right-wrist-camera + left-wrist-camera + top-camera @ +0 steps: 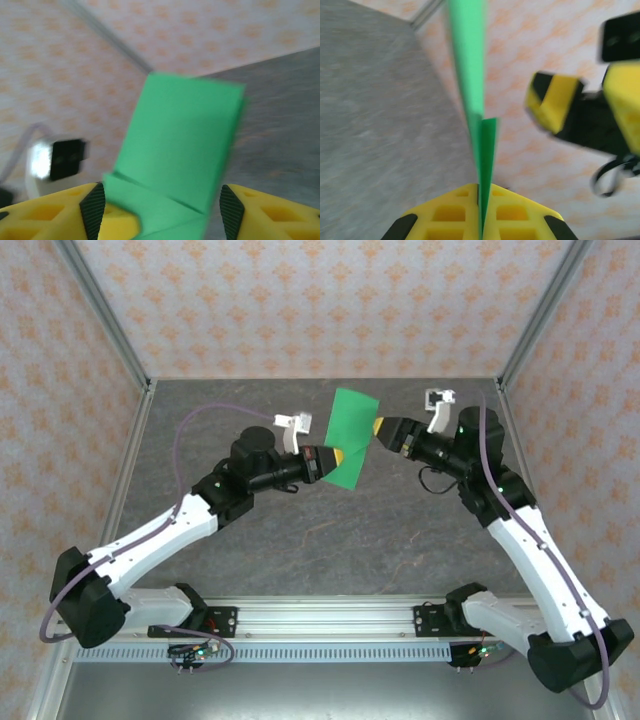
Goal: Fold a paper plane with a square sheet of paper (fold left side to right side)
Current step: Turn over the paper at the center of the table.
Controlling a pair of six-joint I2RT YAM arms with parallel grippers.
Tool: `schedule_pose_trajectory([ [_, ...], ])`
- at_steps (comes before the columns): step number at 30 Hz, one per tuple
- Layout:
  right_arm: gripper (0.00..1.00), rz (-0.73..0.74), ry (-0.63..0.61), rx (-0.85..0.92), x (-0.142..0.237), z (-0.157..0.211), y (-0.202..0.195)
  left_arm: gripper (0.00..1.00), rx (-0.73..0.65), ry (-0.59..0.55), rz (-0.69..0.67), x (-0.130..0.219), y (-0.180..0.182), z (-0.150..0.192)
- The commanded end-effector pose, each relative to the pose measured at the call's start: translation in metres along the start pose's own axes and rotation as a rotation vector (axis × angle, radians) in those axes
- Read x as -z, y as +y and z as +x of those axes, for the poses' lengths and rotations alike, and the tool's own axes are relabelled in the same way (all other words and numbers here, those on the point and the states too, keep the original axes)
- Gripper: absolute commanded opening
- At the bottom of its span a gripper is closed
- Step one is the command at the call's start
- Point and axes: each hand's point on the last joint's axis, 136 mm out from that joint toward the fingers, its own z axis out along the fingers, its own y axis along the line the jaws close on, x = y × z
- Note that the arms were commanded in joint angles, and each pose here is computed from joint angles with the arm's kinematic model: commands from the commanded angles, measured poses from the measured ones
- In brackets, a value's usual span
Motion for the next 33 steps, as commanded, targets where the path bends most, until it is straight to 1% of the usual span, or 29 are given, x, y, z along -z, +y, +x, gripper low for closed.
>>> schedule_pose_trajectory([
  [1, 0.70, 0.568, 0.025, 0.105, 0.038, 0.021, -0.104, 0.00, -0.246, 0.055, -0.369, 0.022, 0.042, 0.016],
  [3, 0.74, 0.709, 0.037, 0.122, 0.051, 0.031, -0.132, 0.00, -0.342, 0.106, -0.569, 0.030, 0.064, 0.027],
  [5, 0.79, 0.807, 0.039, 0.137, 0.062, 0.038, -0.151, 0.00, -0.442, 0.135, -0.762, 0.040, 0.081, 0.032],
  [8, 0.88, 0.918, 0.031, 0.160, 0.074, 0.043, -0.170, 0.00, -0.559, 0.171, -1.000, 0.049, 0.095, 0.036],
  [11, 0.92, 0.996, 0.016, 0.179, 0.084, 0.042, -0.181, 0.00, -0.565, 0.186, -1.192, 0.055, 0.107, 0.037],
  [15, 0.94, 1.068, -0.013, 0.192, 0.098, 0.038, -0.186, 0.00, -0.555, 0.239, -1.397, 0.058, 0.130, 0.050],
  [18, 0.95, 1.092, -0.028, 0.201, 0.106, 0.036, -0.187, 0.00, -0.566, 0.301, -1.486, 0.052, 0.145, 0.063],
  [22, 0.95, 1.103, -0.039, 0.207, 0.111, 0.035, -0.187, 0.00, -0.581, 0.399, -1.541, 0.037, 0.163, 0.084],
  [26, 0.96, 1.097, -0.036, 0.204, 0.112, 0.038, -0.187, 0.00, -0.577, 0.508, -1.553, 0.020, 0.179, 0.108],
  [31, 0.96, 1.089, -0.032, 0.204, 0.110, 0.040, -0.188, 0.00, -0.561, 0.628, -1.523, -0.002, 0.191, 0.133],
  [33, 0.96, 1.085, -0.029, 0.206, 0.110, 0.040, -0.187, 0.03, -0.551, 0.675, -1.495, -0.012, 0.194, 0.144],
])
